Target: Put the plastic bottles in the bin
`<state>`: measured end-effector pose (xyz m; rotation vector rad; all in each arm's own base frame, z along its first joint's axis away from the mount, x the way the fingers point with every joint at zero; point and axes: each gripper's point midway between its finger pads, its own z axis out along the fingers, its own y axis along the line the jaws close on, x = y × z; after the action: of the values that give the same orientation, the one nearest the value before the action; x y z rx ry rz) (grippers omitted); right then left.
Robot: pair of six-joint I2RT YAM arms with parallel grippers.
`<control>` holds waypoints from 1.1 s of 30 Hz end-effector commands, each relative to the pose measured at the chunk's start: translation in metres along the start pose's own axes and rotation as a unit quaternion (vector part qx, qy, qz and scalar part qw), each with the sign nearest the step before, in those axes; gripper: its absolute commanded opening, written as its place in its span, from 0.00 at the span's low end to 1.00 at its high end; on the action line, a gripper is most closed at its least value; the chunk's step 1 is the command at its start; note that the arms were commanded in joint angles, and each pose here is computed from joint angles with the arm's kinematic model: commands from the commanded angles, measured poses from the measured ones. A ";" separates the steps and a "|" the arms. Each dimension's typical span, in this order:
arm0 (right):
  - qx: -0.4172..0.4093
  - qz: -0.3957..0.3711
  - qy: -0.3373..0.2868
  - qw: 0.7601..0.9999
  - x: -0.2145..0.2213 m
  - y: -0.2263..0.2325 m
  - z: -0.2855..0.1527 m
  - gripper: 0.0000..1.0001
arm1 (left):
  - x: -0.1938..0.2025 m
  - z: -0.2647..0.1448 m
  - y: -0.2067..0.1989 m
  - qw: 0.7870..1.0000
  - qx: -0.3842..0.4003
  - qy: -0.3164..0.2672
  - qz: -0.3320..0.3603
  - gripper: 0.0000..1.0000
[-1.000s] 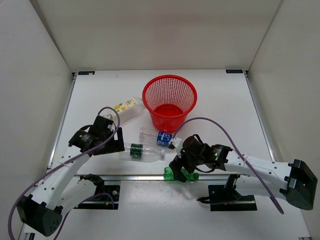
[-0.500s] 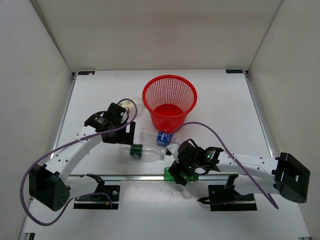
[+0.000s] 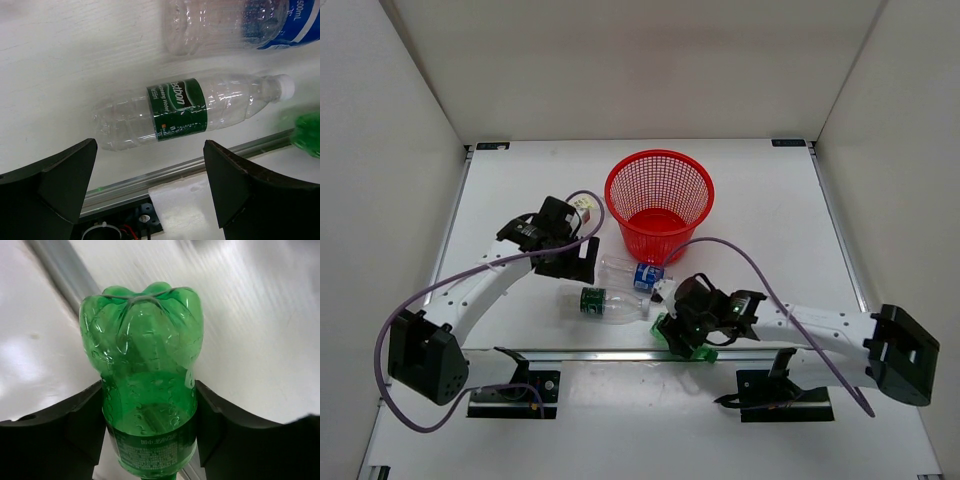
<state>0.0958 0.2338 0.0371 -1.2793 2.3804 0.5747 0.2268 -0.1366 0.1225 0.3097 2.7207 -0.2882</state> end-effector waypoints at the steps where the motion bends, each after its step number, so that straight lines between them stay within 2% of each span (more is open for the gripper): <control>1: -0.025 -0.003 -0.136 0.990 -0.066 0.008 -0.040 0.00 | -0.017 -0.010 -0.002 0.999 0.015 -0.020 0.029 0.98; 4: -0.068 0.009 -0.220 0.973 -0.110 0.012 -0.087 0.00 | -0.020 -0.008 -0.005 0.997 0.022 -0.015 0.070 0.99; 7: -0.096 -0.006 -0.325 0.941 -0.166 0.011 -0.154 0.00 | -0.020 0.002 -0.011 0.993 0.029 0.002 0.111 0.98; 10: -0.074 -0.005 -0.390 0.918 -0.207 -0.008 -0.202 0.00 | -0.004 0.014 -0.016 0.988 0.044 0.045 0.140 0.99; 13: -0.062 0.017 -0.427 0.902 -0.239 -0.035 -0.228 0.00 | 0.005 0.019 -0.020 0.983 0.074 0.057 0.156 0.98; 14: -0.087 0.021 -0.426 0.900 -0.246 -0.038 -0.225 0.00 | 0.007 0.020 -0.018 0.984 0.075 0.054 0.150 0.99; 15: -0.081 0.024 -0.450 0.889 -0.257 -0.051 -0.241 0.00 | 0.006 0.019 -0.023 0.983 0.092 0.046 0.153 0.98; 17: -0.113 0.052 -0.446 0.886 -0.269 -0.070 -0.238 0.00 | 0.009 0.022 -0.024 0.979 0.106 0.046 0.165 0.99; 20: -0.091 0.066 -0.464 0.879 -0.296 -0.097 -0.246 0.00 | 0.009 0.029 -0.020 0.979 0.089 0.052 0.178 0.99; 24: -0.033 0.092 -0.451 0.887 -0.318 -0.136 -0.221 0.05 | 0.006 0.036 -0.022 0.976 0.109 0.063 0.179 0.99; 25: -0.028 0.100 -0.452 0.886 -0.320 -0.142 -0.222 0.15 | 0.008 0.037 -0.027 0.974 0.122 0.072 0.179 0.99; 26: -0.022 0.109 -0.454 0.884 -0.323 -0.151 -0.221 0.30 | 0.011 0.040 -0.030 0.970 0.132 0.081 0.185 0.99; 27: -0.015 0.119 -0.445 0.888 -0.320 -0.161 -0.211 0.39 | 0.012 0.041 -0.031 0.969 0.131 0.083 0.192 0.98; 30: -0.002 0.131 -0.428 0.894 -0.316 -0.175 -0.199 0.92 | 0.021 0.049 -0.030 0.966 0.120 0.109 0.202 0.98; 33: -0.009 0.160 -0.420 0.893 -0.307 -0.186 -0.195 1.00 | 0.027 0.052 -0.038 0.963 0.134 0.116 0.206 0.99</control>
<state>0.3778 0.2615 0.3013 -0.4891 1.8717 1.0057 0.2137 -0.1663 0.0643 0.9633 2.7961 -0.4573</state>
